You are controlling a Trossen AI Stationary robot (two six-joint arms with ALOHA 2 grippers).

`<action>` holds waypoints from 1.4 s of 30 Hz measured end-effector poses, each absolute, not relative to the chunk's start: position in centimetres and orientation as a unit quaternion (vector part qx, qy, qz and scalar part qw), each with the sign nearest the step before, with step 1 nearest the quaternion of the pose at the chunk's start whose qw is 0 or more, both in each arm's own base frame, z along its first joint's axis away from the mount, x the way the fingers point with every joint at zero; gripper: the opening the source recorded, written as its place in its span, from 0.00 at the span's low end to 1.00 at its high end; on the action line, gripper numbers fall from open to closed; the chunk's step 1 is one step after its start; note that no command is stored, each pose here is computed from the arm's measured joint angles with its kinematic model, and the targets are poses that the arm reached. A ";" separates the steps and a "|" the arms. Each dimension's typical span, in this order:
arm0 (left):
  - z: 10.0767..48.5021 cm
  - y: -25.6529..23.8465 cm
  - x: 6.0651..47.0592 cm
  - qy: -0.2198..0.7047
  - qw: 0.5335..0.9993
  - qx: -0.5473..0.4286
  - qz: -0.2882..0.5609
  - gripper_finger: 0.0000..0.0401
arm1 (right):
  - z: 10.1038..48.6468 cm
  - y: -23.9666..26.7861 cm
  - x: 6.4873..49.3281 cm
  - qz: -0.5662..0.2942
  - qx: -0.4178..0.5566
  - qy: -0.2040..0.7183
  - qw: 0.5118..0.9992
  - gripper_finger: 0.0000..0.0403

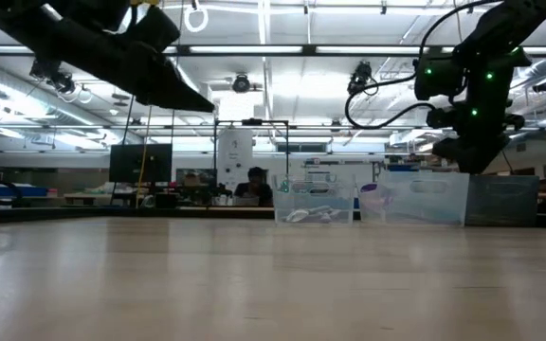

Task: Sort silverware by color (type)
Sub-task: Return to Home Position

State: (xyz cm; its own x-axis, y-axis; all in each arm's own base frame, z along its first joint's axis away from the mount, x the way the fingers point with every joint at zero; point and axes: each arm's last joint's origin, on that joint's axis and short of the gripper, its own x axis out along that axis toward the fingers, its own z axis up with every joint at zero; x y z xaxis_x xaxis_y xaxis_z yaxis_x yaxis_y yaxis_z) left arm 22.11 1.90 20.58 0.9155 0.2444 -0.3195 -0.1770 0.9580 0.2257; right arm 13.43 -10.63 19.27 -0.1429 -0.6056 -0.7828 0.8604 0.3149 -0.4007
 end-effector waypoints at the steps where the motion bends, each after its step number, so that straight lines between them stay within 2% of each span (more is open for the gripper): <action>1: 20.7 1.9 21.8 0.167 0.976 0.090 0.110 0.18 | 19.3 -10.7 13.4 -0.572 0.130 0.494 0.642 0.47; 4: 20.9 1.8 20.8 0.149 0.979 0.075 0.114 0.18 | 20.3 -10.4 14.0 -0.560 0.138 0.469 0.669 0.49; 8: 20.9 1.8 19.6 0.128 0.983 0.056 0.119 0.18 | 21.8 -9.4 15.5 -0.516 0.110 0.412 0.743 0.47; 14: 19.9 1.9 17.8 0.075 0.988 0.034 0.133 0.18 | 22.6 -7.8 18.8 -0.358 0.084 0.309 0.877 0.44; 18: 18.6 2.3 16.3 0.039 0.988 0.003 0.150 0.18 | 21.1 -7.1 19.5 -0.270 0.091 0.240 0.928 0.42; 25: 17.8 2.3 14.7 0.032 0.986 -0.016 0.161 0.13 | 18.9 -8.1 18.1 -0.220 0.113 0.170 0.954 0.40; 36: 16.6 2.1 12.3 0.005 0.983 -0.018 0.184 0.06 | 21.3 -7.4 13.8 -0.248 0.139 0.073 0.956 0.31; 42: 16.6 2.1 11.8 0.008 0.982 -0.020 0.189 0.06 | 20.2 -6.2 12.1 -0.242 0.141 0.039 0.959 0.26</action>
State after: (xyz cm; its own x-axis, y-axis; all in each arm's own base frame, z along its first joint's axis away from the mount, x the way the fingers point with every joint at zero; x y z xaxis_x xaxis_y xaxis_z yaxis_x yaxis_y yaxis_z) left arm 11.80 2.11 16.61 0.9285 0.3705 -0.0235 -0.3711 0.9278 -0.0371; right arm 12.07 -6.16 20.22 0.8798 -0.4534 -0.1429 0.4753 0.8432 0.2512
